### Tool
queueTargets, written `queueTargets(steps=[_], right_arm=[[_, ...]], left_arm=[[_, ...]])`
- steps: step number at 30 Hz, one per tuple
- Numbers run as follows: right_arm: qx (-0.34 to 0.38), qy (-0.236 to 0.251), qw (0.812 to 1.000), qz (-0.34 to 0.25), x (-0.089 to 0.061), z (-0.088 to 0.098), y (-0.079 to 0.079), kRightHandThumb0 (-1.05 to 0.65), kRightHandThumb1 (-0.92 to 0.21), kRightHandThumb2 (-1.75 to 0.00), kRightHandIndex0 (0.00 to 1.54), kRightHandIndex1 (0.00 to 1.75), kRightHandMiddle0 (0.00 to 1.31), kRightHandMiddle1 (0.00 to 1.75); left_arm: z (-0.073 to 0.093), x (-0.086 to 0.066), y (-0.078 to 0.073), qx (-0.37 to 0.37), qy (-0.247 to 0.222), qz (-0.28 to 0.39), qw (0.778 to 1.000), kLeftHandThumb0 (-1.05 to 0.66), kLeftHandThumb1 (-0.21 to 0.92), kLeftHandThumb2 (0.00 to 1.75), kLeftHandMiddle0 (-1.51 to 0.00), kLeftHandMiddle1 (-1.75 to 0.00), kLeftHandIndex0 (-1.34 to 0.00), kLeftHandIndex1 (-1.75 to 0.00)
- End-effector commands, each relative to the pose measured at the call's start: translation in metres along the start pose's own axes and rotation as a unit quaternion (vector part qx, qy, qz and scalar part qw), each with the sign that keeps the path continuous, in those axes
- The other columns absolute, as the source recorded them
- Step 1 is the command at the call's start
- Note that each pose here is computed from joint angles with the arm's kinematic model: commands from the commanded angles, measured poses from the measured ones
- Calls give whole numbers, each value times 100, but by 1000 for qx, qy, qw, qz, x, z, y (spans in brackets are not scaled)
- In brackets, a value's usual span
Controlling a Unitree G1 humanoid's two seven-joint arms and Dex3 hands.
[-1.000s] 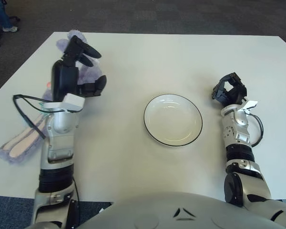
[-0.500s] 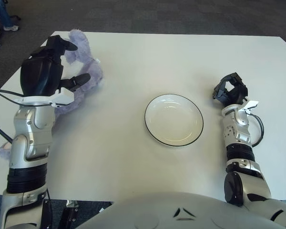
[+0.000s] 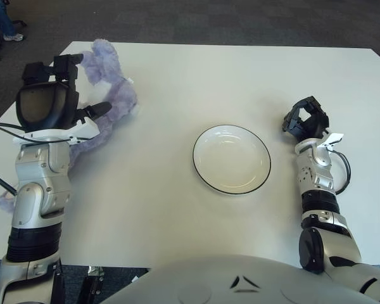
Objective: Put the doll into the plate.
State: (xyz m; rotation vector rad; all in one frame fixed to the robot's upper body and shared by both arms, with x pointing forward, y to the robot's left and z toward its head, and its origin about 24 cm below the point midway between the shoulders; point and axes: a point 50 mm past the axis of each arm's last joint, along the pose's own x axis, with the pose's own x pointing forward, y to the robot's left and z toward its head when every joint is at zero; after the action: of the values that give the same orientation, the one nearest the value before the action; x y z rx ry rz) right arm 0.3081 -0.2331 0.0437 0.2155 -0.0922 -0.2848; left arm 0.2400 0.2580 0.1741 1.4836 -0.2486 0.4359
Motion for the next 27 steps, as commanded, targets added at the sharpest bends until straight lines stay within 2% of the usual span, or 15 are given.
queueTargets(steps=[1,10,18,21,27], right_arm=[[4,62,998,-15,-10,-24,-7,-46,-38,-124,121,175,57,175],[5,62,998,-12,-9,-24,-8,-46,-37,-124,121,175,57,175],[4,61,998,-8,-9,-24,-8,-47,-37,-125,121,175,57,175],[2,60,998,-5,-9,-24,-8,-47,-37,-125,121,175,57,175],[-1,60,998,-2,-9,-23,-9,-47,-37,-125,121,175,57,175]], left_arm=[[-2,-1,2,26,10,-9,1000,-102,92,54,-9,-43,0,-49],[-4,-4,2,45,36,-40,998,-105,92,66,-9,-24,0,-36],[-3,-7,4,73,39,-87,993,-105,92,83,-10,-10,0,-5],[-4,-8,4,101,38,-135,985,-105,92,87,-8,-7,0,-2],[-10,-12,1,126,35,-177,976,-105,92,88,-8,-6,0,0]])
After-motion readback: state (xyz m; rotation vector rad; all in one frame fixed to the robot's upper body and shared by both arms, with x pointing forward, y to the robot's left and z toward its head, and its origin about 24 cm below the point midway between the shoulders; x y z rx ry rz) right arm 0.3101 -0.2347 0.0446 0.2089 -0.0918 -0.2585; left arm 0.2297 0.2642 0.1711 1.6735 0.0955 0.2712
